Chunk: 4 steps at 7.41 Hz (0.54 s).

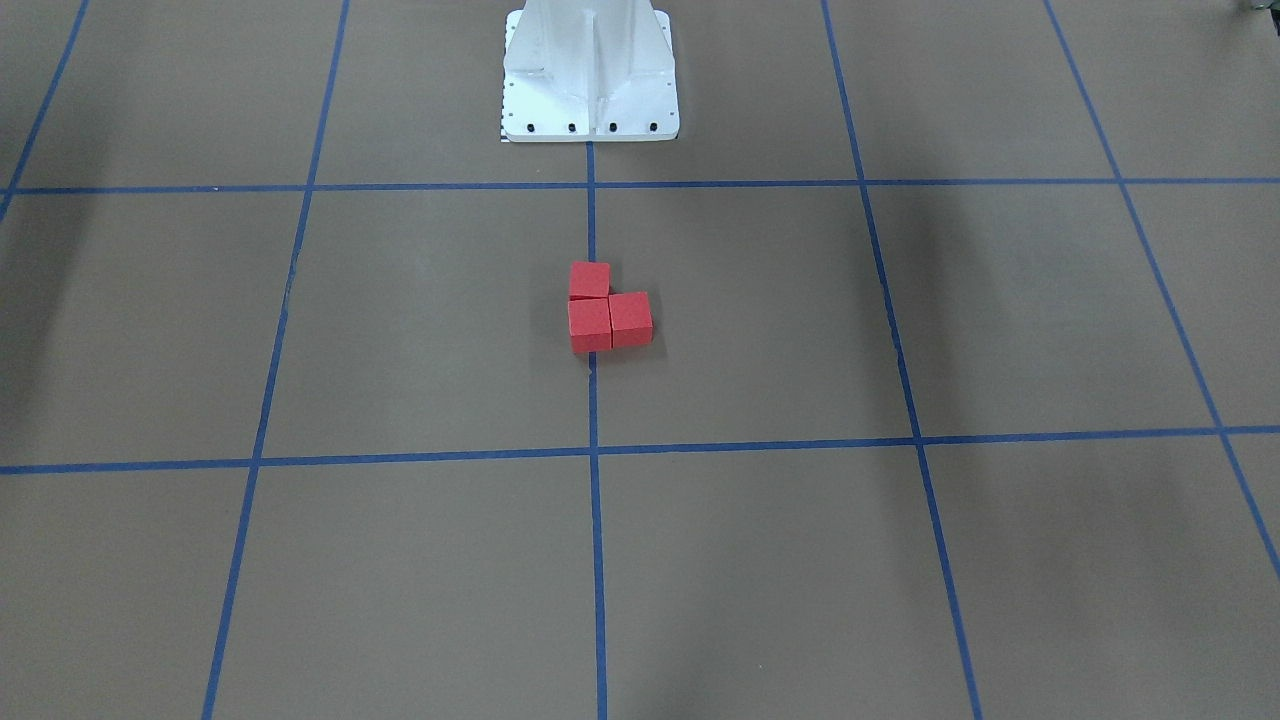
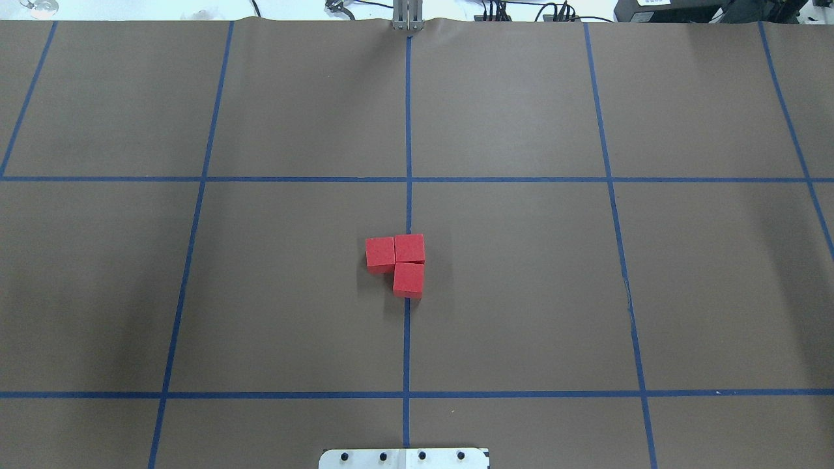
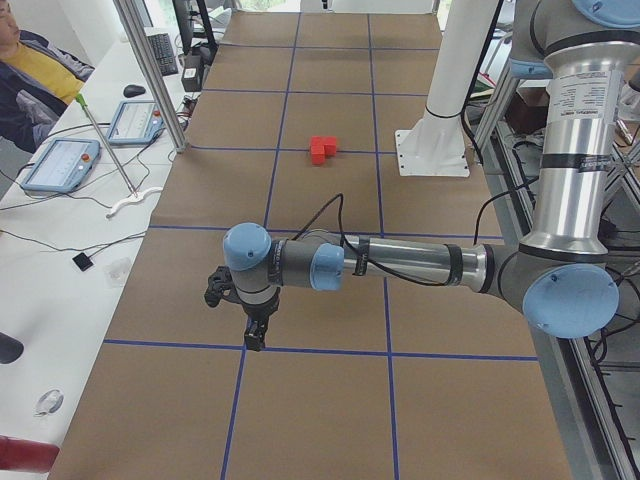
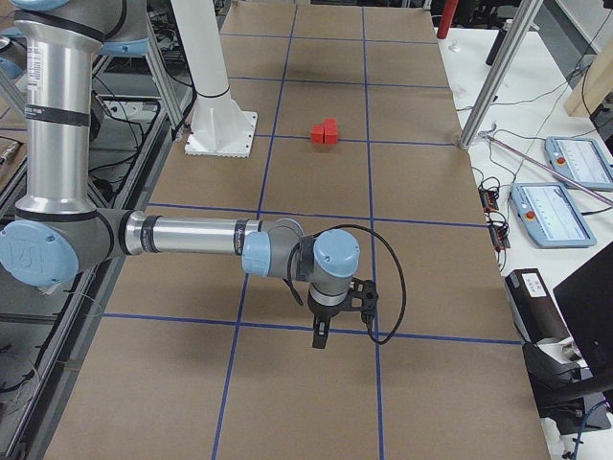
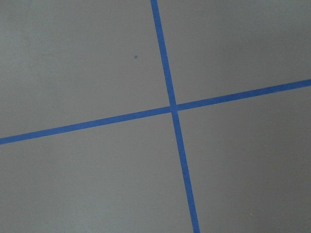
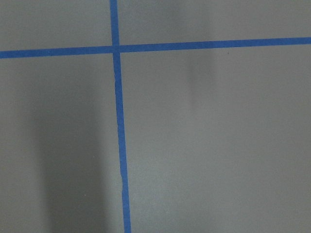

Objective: Form red blocks into L shape at center

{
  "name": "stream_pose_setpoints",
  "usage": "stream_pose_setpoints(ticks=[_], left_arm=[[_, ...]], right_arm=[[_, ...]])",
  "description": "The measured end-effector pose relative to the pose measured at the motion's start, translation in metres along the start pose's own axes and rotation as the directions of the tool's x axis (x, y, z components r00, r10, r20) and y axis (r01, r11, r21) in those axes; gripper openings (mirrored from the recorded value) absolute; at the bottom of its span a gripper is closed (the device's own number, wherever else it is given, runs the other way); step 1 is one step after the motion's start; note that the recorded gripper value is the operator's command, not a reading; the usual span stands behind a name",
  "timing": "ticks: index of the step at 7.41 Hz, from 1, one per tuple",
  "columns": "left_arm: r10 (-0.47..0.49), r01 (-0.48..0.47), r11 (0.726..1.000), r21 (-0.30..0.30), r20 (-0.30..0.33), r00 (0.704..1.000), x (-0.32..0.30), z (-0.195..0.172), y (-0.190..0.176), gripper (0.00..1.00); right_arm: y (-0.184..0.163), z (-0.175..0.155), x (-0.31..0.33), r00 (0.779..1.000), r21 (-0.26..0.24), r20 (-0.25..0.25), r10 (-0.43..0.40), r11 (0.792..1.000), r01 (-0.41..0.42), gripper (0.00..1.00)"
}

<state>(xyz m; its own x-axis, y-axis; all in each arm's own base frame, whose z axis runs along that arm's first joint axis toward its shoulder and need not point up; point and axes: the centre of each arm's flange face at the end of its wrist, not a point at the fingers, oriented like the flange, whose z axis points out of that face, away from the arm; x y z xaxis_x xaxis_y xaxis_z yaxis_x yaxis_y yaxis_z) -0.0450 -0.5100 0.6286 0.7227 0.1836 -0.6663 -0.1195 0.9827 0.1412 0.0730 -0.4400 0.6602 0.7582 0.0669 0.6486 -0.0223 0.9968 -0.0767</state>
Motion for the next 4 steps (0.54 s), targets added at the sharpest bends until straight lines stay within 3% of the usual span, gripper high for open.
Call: stream_pose_setpoints(ticks=[4], left_arm=[[-0.011,0.011,1.000,-0.013,-0.004,1.000,-0.0035,0.0063,0.0101,1.00]], right_arm=[[-0.0007,-0.0063,-0.0090,1.000,0.012,0.002,-0.022,1.000,0.022,0.99]])
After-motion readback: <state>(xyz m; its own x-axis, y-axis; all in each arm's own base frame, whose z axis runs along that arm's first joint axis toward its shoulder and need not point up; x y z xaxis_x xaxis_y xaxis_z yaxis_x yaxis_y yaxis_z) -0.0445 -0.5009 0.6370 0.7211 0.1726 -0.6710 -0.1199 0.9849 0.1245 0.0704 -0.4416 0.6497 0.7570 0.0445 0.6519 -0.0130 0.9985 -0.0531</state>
